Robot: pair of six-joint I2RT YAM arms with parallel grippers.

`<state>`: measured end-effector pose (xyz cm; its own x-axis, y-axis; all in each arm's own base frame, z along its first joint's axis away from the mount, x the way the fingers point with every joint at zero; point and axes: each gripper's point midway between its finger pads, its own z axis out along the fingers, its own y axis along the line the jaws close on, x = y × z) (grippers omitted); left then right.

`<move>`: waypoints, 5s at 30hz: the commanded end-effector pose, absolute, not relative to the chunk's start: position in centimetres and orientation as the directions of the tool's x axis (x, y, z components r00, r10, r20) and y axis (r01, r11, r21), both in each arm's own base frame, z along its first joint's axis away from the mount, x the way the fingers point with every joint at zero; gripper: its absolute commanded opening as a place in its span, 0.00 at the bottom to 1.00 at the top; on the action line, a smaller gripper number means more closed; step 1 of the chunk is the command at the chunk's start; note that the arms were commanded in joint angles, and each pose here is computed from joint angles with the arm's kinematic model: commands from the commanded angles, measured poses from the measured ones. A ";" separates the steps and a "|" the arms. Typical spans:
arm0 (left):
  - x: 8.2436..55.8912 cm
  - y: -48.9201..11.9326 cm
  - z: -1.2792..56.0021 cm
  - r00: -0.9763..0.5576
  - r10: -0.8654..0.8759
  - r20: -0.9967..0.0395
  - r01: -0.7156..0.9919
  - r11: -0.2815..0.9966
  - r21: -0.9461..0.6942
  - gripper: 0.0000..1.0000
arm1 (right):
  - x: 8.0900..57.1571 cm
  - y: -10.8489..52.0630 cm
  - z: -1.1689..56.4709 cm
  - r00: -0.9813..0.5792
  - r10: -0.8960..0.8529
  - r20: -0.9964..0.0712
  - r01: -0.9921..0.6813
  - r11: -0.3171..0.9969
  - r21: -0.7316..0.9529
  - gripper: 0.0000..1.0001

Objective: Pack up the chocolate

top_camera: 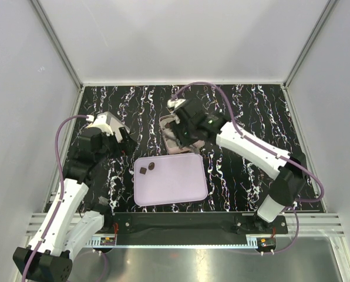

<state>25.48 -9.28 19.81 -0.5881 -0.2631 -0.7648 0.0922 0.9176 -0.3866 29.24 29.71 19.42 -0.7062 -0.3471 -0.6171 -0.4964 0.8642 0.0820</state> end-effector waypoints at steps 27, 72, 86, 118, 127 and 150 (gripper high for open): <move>26.3 -7.9 22.4 -0.489 -0.302 -0.818 0.054 0.926 -0.374 0.99 | 18.1 38.3 12.7 -0.775 -0.328 -0.540 -0.492 0.849 0.192 0.52; 26.4 -8.2 22.3 -0.498 -0.304 -0.812 0.065 0.921 -0.385 0.99 | 17.1 36.4 17.7 -0.703 -0.368 -0.609 -0.567 0.806 0.168 0.27; 26.4 -8.2 22.3 -0.499 -0.302 -0.812 0.069 0.920 -0.385 0.99 | 25.7 29.2 21.4 -0.656 -0.300 -0.693 -0.461 0.886 0.052 0.27; 26.4 -8.4 22.3 -0.506 -0.301 -0.808 0.078 0.917 -0.391 0.99 | 31.5 30.9 16.2 -0.708 -0.324 -0.627 -0.449 0.893 0.045 0.38; 26.4 -8.3 22.3 -0.503 -0.302 -0.810 0.073 0.919 -0.388 0.99 | 31.7 30.6 17.4 -0.700 -0.324 -0.636 -0.441 0.897 0.028 0.46; 26.1 -5.7 23.3 -0.422 -0.341 -0.840 -0.044 0.933 -0.357 0.99 | 21.4 36.9 19.6 -0.609 -0.451 -0.653 -0.653 0.752 0.090 0.51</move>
